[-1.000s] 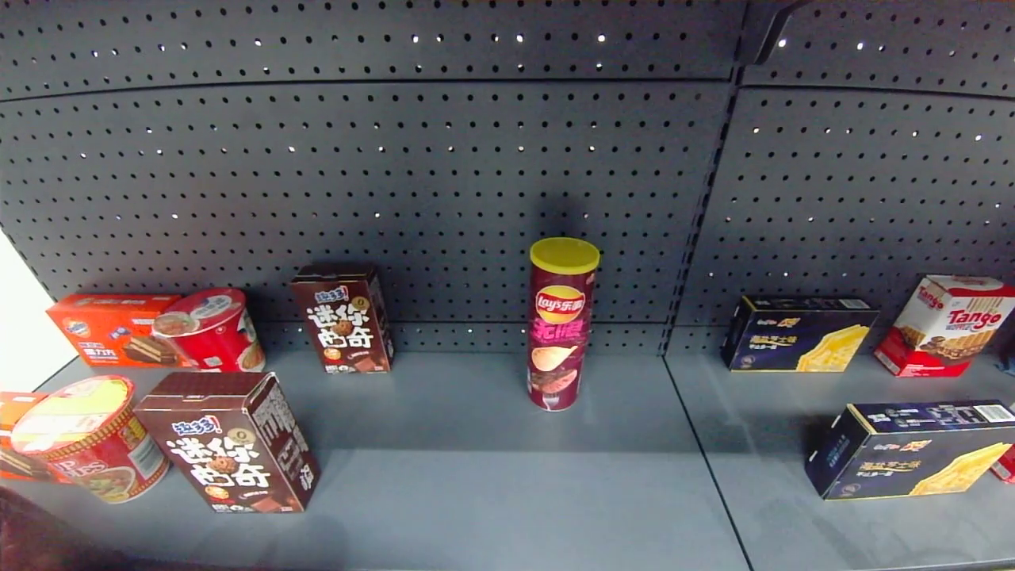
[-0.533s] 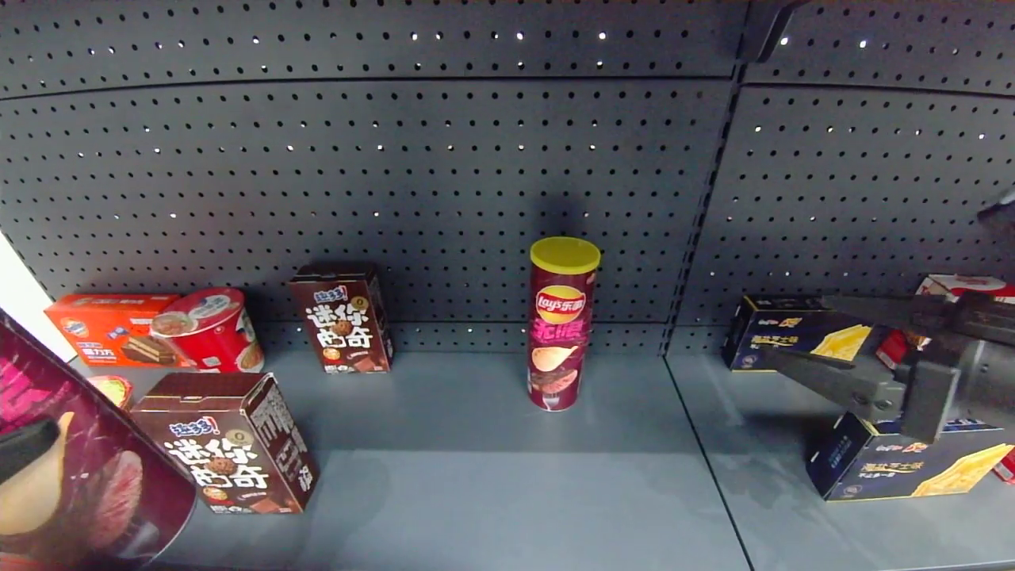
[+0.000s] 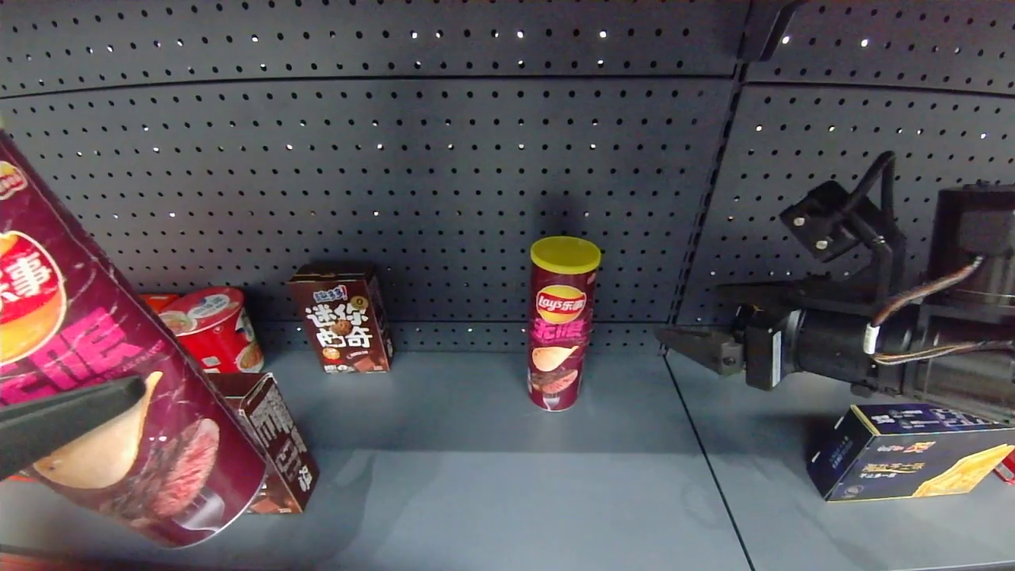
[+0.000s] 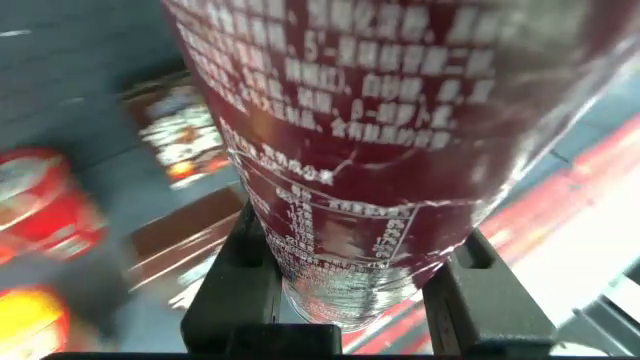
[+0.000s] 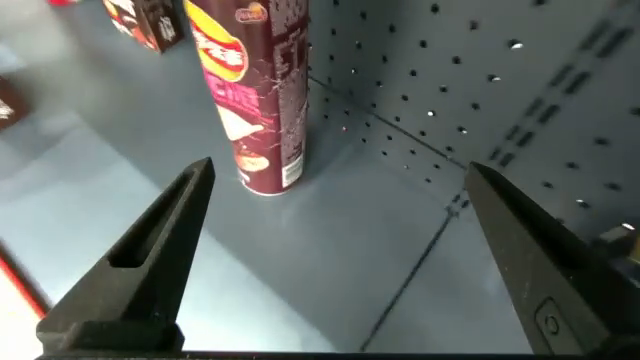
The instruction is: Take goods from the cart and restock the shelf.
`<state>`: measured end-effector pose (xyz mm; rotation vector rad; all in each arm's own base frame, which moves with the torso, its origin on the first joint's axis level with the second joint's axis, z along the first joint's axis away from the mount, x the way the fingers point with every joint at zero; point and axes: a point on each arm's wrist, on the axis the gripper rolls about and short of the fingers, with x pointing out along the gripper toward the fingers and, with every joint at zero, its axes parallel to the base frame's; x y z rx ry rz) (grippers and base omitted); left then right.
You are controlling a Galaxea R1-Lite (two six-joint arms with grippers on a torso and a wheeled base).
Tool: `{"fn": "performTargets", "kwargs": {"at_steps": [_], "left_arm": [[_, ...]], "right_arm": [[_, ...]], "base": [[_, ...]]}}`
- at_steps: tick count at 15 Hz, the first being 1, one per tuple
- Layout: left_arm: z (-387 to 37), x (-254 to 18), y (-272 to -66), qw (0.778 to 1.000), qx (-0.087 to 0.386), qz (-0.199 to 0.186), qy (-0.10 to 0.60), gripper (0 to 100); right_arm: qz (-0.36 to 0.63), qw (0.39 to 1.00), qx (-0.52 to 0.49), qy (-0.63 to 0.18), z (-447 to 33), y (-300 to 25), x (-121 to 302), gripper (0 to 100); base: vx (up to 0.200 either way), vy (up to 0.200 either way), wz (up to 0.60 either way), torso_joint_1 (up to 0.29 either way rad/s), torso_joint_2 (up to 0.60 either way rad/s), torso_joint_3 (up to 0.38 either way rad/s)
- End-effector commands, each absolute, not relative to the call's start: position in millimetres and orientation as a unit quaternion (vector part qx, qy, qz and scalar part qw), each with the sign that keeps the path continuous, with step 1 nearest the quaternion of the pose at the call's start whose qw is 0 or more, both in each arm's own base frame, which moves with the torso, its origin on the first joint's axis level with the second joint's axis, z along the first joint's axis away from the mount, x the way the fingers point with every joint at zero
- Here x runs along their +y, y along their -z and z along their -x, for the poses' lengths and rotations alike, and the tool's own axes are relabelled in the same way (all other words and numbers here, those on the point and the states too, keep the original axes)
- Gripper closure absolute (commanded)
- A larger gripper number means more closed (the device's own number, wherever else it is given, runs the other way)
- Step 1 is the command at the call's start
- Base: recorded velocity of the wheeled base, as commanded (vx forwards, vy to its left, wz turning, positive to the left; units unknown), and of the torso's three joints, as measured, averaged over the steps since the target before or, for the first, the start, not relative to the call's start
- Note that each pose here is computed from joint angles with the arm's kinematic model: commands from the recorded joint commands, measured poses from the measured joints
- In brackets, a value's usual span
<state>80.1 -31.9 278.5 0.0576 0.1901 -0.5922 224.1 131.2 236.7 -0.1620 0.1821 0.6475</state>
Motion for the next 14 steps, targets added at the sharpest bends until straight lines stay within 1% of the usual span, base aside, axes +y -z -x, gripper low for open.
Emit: {"fn": "performTargets", "kwargs": {"at_steps": [1,3,5,7,9,10,12,14], "left_arm": [[-91,-43,-274,0.938,0.115,-0.032,0.324,100],[-97,-50,-273,0.931,0.119,-0.034,0.342,100],[-103,-54,-270,0.927,0.133,-0.035,0.348,100],[-112,-63,-266,0.919,0.15,-0.039,0.363,100],[-117,-67,-260,0.915,0.167,-0.044,0.365,100],[-121,-70,-259,0.913,0.16,-0.054,0.372,100],[-129,-74,-260,0.914,0.15,-0.054,0.373,100],[-134,-76,-260,0.916,0.142,-0.053,0.371,100]], "right_arm": [[0.085,0.937,0.108,-0.321,-247,-223,146,0],[0.08,0.936,0.092,-0.329,-259,-219,157,0],[0.073,0.929,0.08,-0.354,-266,-214,160,0],[0.067,0.919,0.065,-0.384,-279,-209,165,0],[0.066,0.917,0.059,-0.389,-288,-209,170,0],[0.065,0.916,0.058,-0.391,-293,-209,173,0],[0.065,0.907,0.062,-0.412,-300,-203,172,0],[0.059,0.896,0.042,-0.439,-310,-198,169,0]], "base": [[0.0,0.0,0.0,0.0,0.0,0.0],[0.0,0.0,0.0,0.0,0.0,0.0],[0.0,0.0,0.0,0.0,0.0,0.0],[0.0,0.0,0.0,0.0,0.0,0.0],[0.0,0.0,0.0,0.0,0.0,0.0],[0.0,0.0,0.0,0.0,0.0,0.0],[0.0,0.0,0.0,0.0,0.0,0.0],[0.0,0.0,0.0,0.0,0.0,0.0]]}}
